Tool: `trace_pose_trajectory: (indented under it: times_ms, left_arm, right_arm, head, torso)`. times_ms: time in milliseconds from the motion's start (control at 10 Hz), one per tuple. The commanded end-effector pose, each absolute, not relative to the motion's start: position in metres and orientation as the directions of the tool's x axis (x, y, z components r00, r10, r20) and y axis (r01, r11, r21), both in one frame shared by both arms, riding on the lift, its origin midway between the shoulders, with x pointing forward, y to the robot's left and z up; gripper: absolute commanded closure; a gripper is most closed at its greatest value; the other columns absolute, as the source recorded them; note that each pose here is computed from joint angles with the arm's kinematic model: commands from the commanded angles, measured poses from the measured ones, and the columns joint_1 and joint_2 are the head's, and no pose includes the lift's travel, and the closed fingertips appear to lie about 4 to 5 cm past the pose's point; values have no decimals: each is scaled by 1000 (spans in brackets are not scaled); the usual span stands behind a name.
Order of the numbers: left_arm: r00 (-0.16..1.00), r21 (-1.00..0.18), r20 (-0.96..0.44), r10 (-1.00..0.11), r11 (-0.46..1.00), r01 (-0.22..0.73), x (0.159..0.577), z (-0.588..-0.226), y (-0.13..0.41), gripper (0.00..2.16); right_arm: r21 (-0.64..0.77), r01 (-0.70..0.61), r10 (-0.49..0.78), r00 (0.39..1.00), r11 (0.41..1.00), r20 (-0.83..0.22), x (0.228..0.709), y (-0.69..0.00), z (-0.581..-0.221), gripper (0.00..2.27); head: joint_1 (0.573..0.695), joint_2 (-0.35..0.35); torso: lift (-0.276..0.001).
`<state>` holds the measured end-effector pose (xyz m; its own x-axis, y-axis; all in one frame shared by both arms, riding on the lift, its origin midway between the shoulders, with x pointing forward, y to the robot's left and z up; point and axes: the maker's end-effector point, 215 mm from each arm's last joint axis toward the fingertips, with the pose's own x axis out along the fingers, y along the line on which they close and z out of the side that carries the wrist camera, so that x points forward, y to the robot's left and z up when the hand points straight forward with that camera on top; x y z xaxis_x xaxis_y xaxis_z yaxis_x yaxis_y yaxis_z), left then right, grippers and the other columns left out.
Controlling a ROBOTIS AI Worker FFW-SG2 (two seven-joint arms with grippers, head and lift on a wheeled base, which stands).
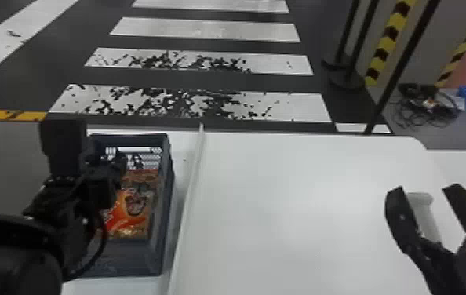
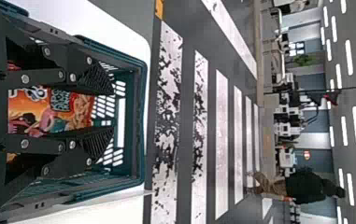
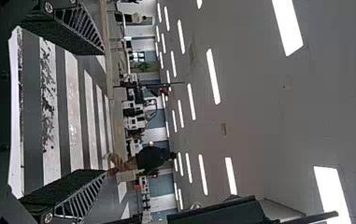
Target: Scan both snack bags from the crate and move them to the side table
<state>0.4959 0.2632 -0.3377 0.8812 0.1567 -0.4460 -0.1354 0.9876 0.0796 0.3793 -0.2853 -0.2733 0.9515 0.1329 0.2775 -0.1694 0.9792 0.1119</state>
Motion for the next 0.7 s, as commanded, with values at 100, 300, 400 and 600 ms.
trace_pose_trajectory:
  times_ms: [100, 300, 400, 600]
  left_arm:
    - [813, 94, -562, 155, 988, -123, 470, -359, 266, 90]
    - [770, 91, -625, 129, 992, -93, 460, -372, 262, 90]
    - [752, 98, -646, 131, 991, -88, 461, -378, 264, 90]
    - [738, 111, -659, 149, 989, -100, 473, -385, 275, 93]
  right_arm:
    - [113, -169, 133, 952, 979, 274, 379, -285, -275, 87]
    - [117, -168, 132, 954, 979, 268, 378, -285, -279, 90]
    - [120, -171, 134, 954, 978, 268, 377, -284, -280, 93]
    - [119, -171, 133, 951, 978, 278, 374, -285, -277, 93]
  head:
    - [695, -28]
    - [695, -27]
    - [695, -28]
    - [695, -25]
  torso:
    - [-95]
    - [-95]
    - [-95]
    - [-95]
